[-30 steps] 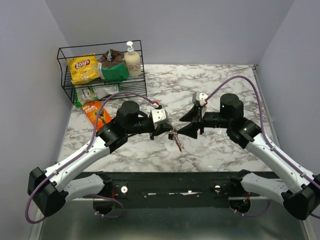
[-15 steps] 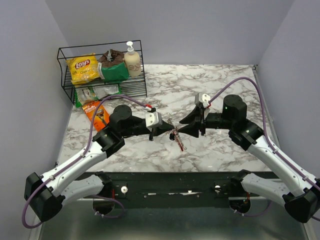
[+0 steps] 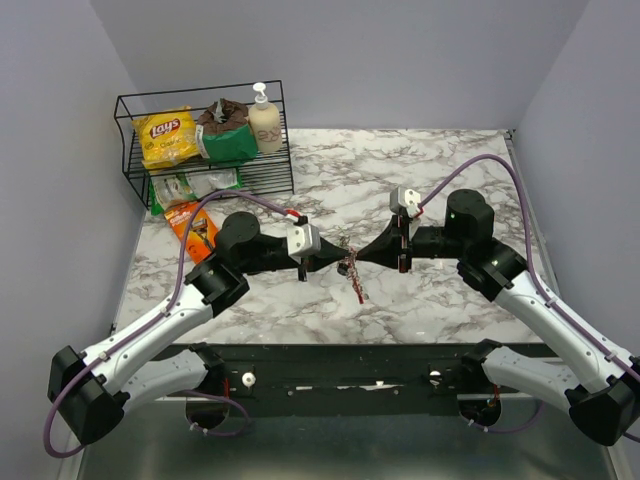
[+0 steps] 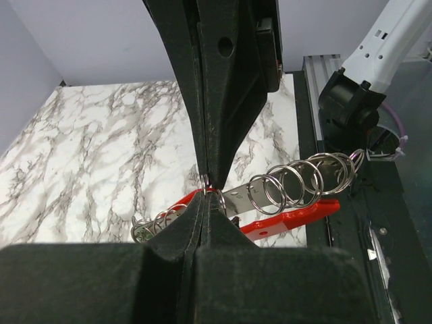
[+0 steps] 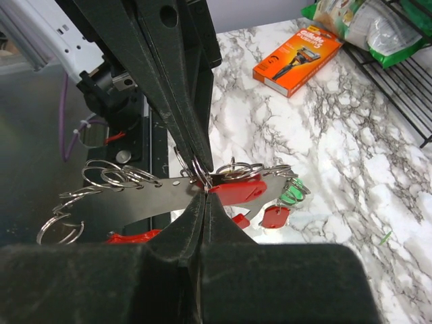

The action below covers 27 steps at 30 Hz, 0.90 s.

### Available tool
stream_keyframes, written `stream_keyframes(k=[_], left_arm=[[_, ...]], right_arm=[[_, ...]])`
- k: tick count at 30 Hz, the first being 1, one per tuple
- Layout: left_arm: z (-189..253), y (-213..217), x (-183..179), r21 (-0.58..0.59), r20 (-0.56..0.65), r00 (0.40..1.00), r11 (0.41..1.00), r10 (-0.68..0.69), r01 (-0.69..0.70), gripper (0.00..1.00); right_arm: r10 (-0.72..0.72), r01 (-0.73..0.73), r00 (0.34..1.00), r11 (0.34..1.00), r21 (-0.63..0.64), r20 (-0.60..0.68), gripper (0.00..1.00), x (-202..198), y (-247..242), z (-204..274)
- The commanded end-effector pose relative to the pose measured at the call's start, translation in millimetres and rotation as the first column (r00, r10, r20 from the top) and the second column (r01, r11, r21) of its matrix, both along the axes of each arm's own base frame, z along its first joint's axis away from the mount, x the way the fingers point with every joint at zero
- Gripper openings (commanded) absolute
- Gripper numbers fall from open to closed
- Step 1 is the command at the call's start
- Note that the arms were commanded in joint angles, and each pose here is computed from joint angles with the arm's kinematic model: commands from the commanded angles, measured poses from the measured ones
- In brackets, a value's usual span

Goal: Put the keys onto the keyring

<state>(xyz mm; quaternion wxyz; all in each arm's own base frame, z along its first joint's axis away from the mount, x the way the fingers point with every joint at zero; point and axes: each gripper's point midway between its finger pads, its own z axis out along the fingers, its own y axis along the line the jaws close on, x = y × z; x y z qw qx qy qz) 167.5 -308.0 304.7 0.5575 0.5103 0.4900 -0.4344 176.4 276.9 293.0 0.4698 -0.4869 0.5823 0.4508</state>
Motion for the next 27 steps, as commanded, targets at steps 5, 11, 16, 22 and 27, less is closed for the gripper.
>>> stream_keyframes(k=[5,11,16,22,27], left_arm=[[27,0,-9,-0.125,0.052,0.998,0.991,-0.030,0.036,0.00],[36,-1,-14,-0.185,0.044,0.998,0.981,-0.053,0.060,0.00],[44,-1,-16,-0.216,0.060,0.996,0.974,-0.060,0.072,0.00],[48,-1,-17,-0.232,0.061,0.996,0.970,-0.063,0.075,0.00],[40,-2,-14,-0.210,0.050,0.997,0.976,-0.056,0.065,0.00]], right_arm=[[0.070,-0.070,0.998,0.998,0.009,0.002,0.01,-10,3,-5],[0.086,-0.086,0.996,0.996,0.004,-0.011,0.01,-13,4,-10],[0.088,-0.088,0.996,0.996,-0.002,-0.024,0.01,-14,3,-16],[0.078,-0.078,0.997,0.997,-0.006,-0.029,0.07,-13,3,-18],[0.037,-0.037,0.999,0.999,-0.002,-0.010,0.36,-8,0,-12]])
